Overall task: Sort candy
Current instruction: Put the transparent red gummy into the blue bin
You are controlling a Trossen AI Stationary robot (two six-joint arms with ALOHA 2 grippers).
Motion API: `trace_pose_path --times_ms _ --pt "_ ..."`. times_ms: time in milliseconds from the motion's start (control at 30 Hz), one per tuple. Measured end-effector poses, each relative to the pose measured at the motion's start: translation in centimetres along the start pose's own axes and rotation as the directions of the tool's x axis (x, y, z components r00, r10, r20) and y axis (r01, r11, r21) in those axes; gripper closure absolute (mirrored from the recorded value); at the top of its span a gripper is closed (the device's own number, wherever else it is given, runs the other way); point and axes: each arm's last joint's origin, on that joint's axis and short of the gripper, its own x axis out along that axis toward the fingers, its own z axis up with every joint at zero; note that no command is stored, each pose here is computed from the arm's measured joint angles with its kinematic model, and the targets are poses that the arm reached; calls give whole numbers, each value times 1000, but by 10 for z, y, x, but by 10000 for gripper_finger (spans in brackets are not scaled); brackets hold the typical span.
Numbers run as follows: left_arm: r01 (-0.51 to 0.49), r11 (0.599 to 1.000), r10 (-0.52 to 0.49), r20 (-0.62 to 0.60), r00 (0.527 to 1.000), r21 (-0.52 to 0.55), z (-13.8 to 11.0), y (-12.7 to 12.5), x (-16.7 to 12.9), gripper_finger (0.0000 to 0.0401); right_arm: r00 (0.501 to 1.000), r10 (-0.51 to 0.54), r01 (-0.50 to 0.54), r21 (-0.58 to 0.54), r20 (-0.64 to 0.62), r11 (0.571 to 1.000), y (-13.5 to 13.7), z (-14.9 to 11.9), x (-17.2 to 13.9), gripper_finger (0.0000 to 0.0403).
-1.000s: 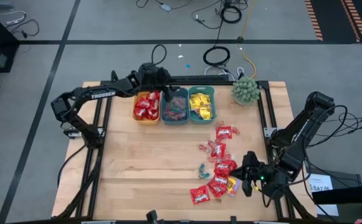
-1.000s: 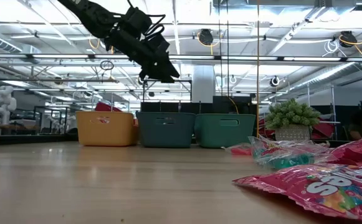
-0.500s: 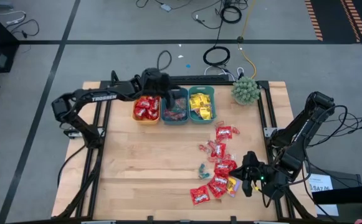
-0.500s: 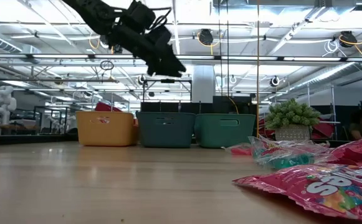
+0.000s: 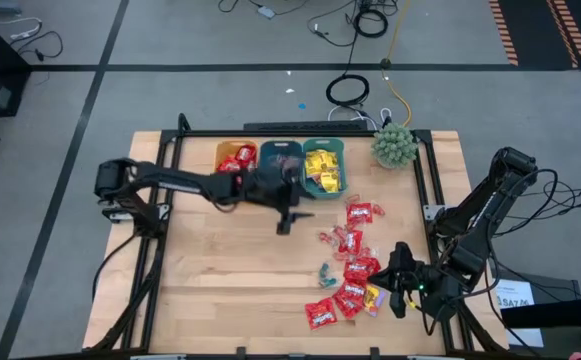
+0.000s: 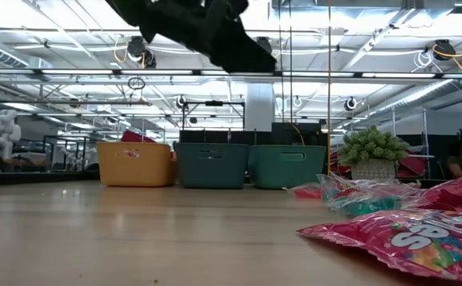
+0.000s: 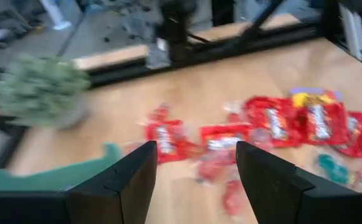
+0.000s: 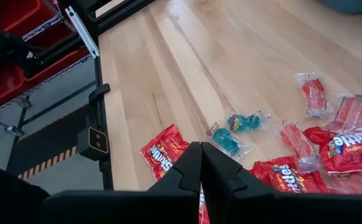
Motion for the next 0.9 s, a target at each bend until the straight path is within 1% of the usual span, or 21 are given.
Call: trace_pose_path --times_ms 67,200,267,400,500,633,767,833,900 --pt "32 999 -32 -2 999 -14 -7 -13 16 173 1000 6 -6 -2 1 1000 1 0 0 403" --pt "75 993 -74 11 997 -91 -26 -34 48 173 1000 20 -20 2 -3 1000 2 0 0 403" --pt "94 990 -95 -10 995 -102 -40 -43 62 173 999 41 -41 -9 -34 999 4 0 0 403" --pt "123 988 -127 -43 991 -89 -68 -60 88 173 991 89 -91 -15 -95 996 7 -1 -1 403" --pt "122 989 -127 -48 991 -85 -88 -67 106 173 986 107 -109 -11 -125 994 8 -2 -1 403" --pt "49 995 -53 -41 998 -89 -109 -67 125 173 981 123 -124 0 -147 992 9 -3 -1 403" --pt "46 981 -59 -62 996 -187 -122 -70 137 176 979 149 -148 18 -140 989 12 -2 -1 403" --pt "45 976 -62 -71 996 -212 -126 -72 139 191 978 158 -156 25 -136 987 13 -1 -1 403" --pt "51 975 -69 -77 995 -219 -127 -75 140 223 978 158 -156 28 -136 987 13 -1 -1 403"
